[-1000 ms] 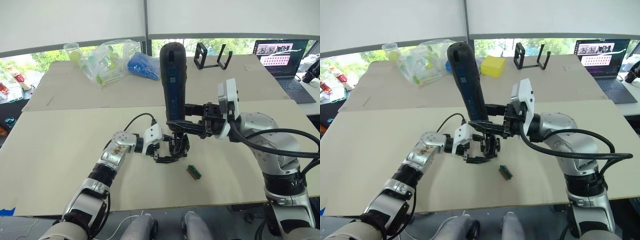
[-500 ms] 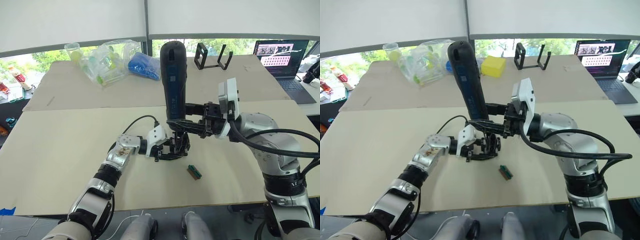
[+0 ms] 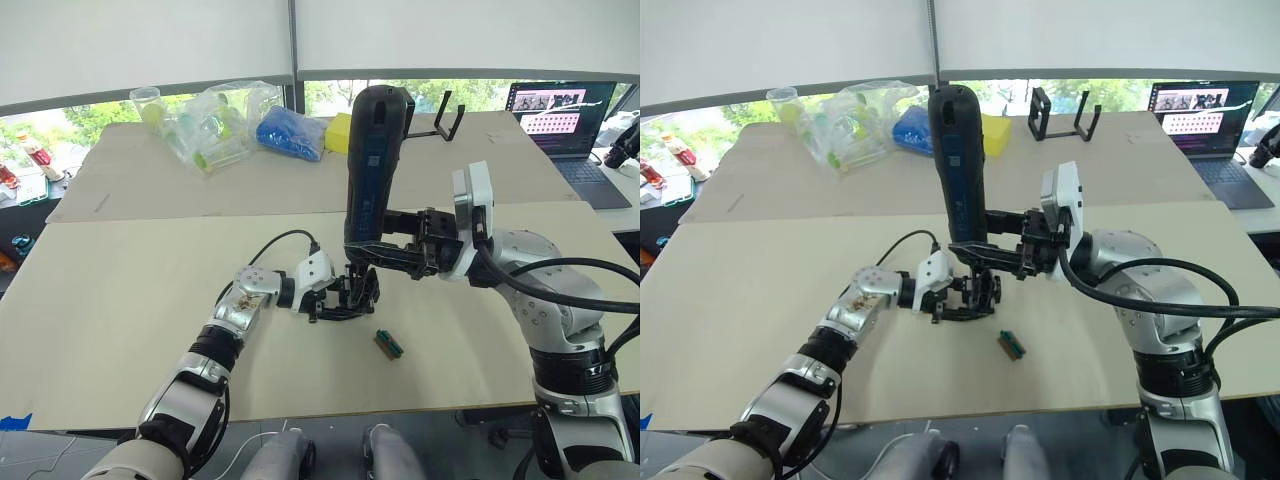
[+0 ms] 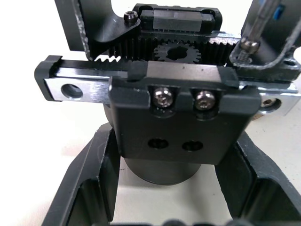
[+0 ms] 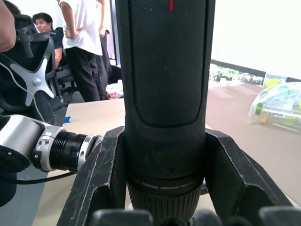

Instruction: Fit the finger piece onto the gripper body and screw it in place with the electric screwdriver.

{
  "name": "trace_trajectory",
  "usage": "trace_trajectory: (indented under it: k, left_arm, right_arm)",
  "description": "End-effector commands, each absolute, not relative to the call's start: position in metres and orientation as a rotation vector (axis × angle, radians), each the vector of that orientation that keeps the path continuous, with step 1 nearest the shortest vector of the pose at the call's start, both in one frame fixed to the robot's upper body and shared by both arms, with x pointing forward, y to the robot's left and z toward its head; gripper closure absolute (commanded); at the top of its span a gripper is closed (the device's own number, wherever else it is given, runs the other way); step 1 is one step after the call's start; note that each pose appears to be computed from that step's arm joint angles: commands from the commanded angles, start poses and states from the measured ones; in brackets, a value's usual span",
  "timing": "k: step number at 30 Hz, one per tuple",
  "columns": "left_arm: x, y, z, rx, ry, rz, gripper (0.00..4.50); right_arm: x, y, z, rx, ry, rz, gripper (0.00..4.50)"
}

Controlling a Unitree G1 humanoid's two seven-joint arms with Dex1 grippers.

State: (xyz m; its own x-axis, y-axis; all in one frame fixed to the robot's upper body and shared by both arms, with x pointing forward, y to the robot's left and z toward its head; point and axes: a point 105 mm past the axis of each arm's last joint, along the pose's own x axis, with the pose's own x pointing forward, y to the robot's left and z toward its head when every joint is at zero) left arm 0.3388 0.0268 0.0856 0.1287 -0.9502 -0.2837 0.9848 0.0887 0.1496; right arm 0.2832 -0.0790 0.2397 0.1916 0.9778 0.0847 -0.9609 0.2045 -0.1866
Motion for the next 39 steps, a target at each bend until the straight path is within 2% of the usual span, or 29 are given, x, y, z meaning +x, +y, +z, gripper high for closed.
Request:
trace_trajectory:
  k: [1, 13, 32, 35, 39]
  left_arm:
    - [0.345, 0.03, 0.096, 0.353, 0.096, -1.426, 2.21]
    - [0.344, 0.032, 0.096, 0.357, 0.093, -1.423, 2.21]
    - [0.344, 0.033, 0.096, 0.351, 0.09, -1.421, 2.21]
    - [0.343, 0.033, 0.096, 0.349, 0.093, -1.42, 2.21]
    - [0.342, 0.033, 0.092, 0.346, 0.102, -1.422, 2.21]
  right_arm:
    - [0.288, -0.078, 0.214, -0.081, -0.09, 1.375, 2.59]
    - [0.289, -0.075, 0.204, -0.132, -0.098, 1.456, 2.59]
    - [0.297, -0.079, 0.201, -0.147, -0.085, 1.403, 2.59]
    - [0.296, -0.081, 0.219, -0.161, -0.16, 1.378, 2.59]
    - [0.277, -0.077, 0.276, -0.113, -0.4, 1.361, 2.59]
